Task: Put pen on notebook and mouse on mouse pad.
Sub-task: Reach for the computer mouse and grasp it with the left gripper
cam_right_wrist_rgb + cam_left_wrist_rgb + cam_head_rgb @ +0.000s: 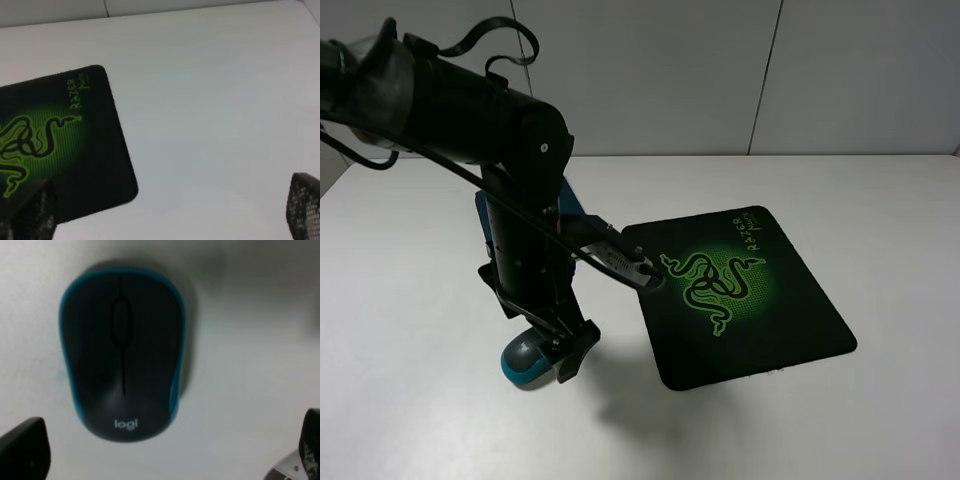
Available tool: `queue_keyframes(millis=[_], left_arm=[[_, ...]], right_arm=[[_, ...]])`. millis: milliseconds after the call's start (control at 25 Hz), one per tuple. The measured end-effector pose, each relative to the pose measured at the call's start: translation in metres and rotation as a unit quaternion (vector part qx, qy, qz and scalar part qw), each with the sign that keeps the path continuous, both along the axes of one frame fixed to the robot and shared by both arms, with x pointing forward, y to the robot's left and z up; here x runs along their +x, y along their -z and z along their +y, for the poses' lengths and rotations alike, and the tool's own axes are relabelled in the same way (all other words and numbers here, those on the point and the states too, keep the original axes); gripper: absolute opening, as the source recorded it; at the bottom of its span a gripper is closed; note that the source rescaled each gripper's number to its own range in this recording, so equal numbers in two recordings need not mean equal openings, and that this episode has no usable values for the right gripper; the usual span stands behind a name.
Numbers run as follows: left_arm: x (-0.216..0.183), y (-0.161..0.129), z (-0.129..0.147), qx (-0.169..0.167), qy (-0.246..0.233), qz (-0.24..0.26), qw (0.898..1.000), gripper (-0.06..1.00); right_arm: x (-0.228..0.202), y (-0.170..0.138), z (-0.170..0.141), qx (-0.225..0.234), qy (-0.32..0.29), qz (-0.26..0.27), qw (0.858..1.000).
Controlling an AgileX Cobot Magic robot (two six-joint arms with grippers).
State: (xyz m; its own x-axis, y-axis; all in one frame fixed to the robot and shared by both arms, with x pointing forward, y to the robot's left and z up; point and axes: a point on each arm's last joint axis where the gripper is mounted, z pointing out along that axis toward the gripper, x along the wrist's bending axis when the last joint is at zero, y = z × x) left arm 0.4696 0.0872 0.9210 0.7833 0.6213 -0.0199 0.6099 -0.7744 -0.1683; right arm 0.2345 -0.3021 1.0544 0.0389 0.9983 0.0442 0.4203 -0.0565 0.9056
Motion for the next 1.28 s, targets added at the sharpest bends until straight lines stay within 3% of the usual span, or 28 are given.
queue_keyframes(millis=[200,560,840,1280], left_arm=[[-0.006,0.016,0.008,-0.002,0.011,-0.014,1.000,1.00],[-0.010,0.036,0.012,-0.048,0.027,-0.063,0.996,1.00],[-0.009,0.041,0.012,-0.064,0.039,-0.090,0.993,1.00],[-0.014,0.048,0.017,-0.083,0.020,-0.109,0.990,0.99]], right_arm=[[0.000,0.000,0.000,0.000,0.000,0.000,1.000],[0.000,0.000,0.000,0.000,0.000,0.000,1.000],[0.000,0.000,0.000,0.000,0.000,0.000,1.000],[0.000,0.000,0.000,0.000,0.000,0.000,1.000]])
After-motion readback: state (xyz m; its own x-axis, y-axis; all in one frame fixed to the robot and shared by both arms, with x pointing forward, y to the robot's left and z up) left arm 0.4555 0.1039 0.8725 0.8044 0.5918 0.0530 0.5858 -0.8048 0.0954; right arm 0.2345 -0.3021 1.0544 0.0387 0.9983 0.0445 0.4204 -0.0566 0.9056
